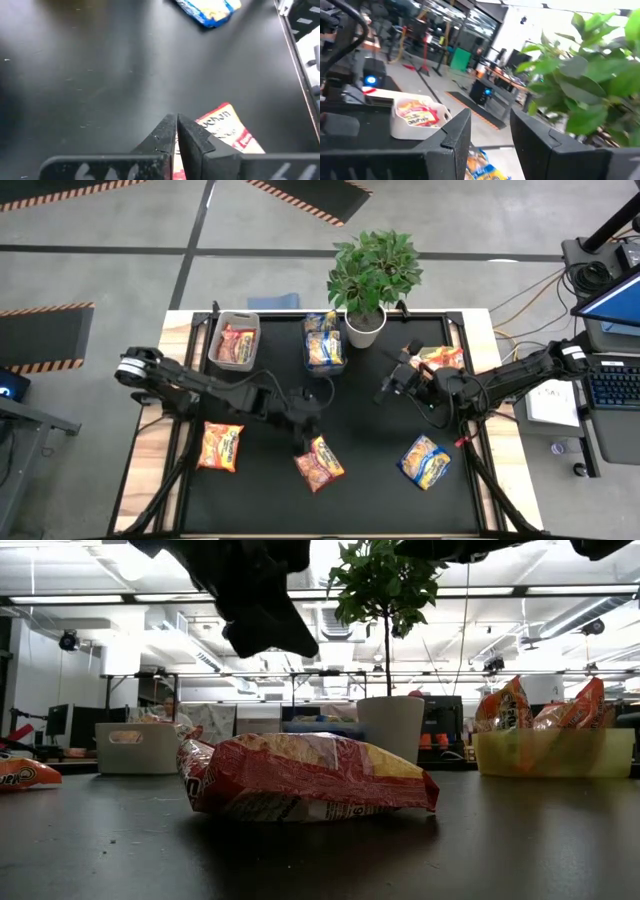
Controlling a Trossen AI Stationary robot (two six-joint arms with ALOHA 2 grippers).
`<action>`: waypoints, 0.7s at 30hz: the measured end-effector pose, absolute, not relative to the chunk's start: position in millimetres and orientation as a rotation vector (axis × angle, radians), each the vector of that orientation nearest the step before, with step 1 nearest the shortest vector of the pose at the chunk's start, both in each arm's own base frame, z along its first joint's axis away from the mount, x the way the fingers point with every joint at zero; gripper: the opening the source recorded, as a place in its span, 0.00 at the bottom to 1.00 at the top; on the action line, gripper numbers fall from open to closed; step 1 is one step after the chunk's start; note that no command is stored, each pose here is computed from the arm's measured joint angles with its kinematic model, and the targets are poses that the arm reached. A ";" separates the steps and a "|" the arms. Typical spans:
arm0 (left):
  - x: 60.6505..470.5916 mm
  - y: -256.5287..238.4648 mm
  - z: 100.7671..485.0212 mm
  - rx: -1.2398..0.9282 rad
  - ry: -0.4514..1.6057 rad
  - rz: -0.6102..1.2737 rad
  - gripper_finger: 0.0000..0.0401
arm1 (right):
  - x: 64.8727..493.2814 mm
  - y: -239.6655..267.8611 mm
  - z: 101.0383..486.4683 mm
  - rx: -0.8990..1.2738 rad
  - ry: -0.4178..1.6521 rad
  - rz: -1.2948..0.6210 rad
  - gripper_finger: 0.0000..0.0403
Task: Sort Maruchan noodles
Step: Put the red noodle pack into the white bin
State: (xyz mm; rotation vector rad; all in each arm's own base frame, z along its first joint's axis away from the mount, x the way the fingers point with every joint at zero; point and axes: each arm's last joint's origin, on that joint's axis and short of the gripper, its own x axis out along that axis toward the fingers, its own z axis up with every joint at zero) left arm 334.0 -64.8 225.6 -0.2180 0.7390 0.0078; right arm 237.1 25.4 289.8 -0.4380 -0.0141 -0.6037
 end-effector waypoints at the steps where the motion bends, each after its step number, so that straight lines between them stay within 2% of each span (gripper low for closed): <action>1: 333.5 -70.2 224.7 -0.217 0.738 0.010 0.00 | 237.5 24.7 290.0 -0.445 -0.017 -0.591 0.32; 10: 327.7 -94.8 222.7 -0.357 0.751 0.037 0.00 | 240.4 12.4 293.7 -0.451 -0.072 -0.527 0.32; 21: 334.2 -92.2 219.7 -0.325 0.670 0.164 0.00 | 240.7 -4.0 294.3 -0.474 -0.061 -0.585 0.32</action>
